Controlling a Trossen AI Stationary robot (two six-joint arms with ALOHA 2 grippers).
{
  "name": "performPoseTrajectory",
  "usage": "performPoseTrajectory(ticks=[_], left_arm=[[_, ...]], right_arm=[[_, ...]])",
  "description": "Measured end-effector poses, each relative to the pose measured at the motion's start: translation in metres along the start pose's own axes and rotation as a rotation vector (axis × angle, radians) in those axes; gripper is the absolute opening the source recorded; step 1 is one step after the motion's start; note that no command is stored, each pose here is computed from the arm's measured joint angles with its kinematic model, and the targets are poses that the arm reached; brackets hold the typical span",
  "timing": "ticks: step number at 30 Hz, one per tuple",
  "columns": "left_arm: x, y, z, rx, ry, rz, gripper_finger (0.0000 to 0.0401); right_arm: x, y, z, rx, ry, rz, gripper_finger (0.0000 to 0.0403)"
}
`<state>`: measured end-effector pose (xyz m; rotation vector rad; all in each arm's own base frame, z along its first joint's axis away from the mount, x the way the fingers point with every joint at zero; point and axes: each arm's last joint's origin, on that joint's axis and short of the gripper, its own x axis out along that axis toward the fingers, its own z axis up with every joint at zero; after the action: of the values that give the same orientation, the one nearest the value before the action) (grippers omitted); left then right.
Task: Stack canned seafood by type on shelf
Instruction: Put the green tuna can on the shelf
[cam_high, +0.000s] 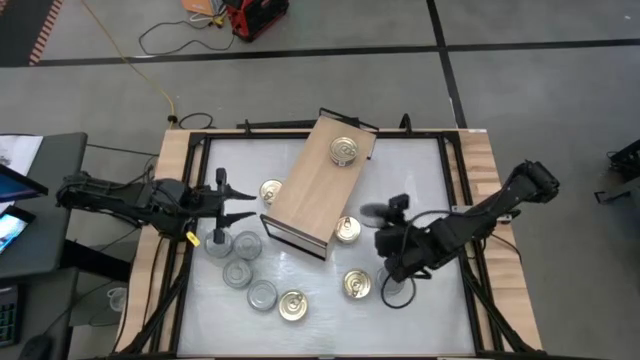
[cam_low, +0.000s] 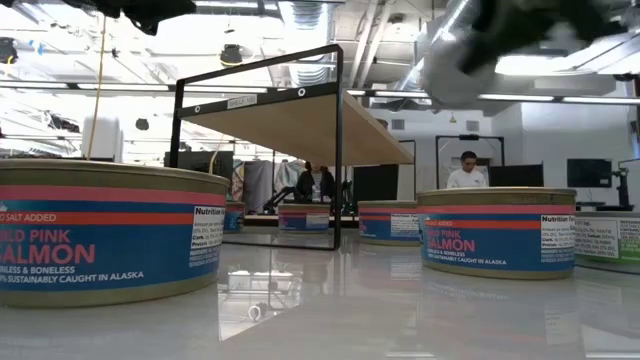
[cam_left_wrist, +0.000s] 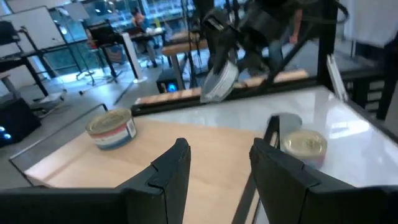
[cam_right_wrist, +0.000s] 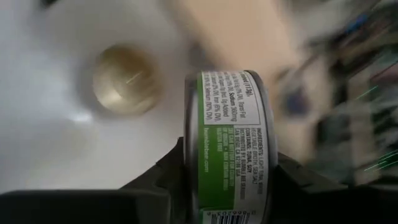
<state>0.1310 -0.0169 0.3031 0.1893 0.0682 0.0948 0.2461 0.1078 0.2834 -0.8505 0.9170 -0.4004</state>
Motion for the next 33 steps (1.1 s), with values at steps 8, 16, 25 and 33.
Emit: performPoseTrajectory(ticks=[8,16,25,33], left_arm=[[0.000,0.001,0.006,-0.111,-0.056,0.015,0.0160],[0.000,0.001,0.005,-0.173,-0.051,0.015,0.0160],[0.000,0.002,0.004,-0.146,-0.042,0.053,0.0160],[0.000,0.002,0.004,-0.150,-0.042,0.041,0.0160]], right_arm=[[0.056,-0.040,0.037,-0.076,-0.114,-0.142,0.0174],[0.112,-0.040,0.053,-0.135,-0.178,-0.122,0.0188],[0.118,-0.037,0.057,-0.067,-0.177,-0.115,0.0311],[0.087,-0.053,0.070,0.037,-0.284,0.020,0.0361]])
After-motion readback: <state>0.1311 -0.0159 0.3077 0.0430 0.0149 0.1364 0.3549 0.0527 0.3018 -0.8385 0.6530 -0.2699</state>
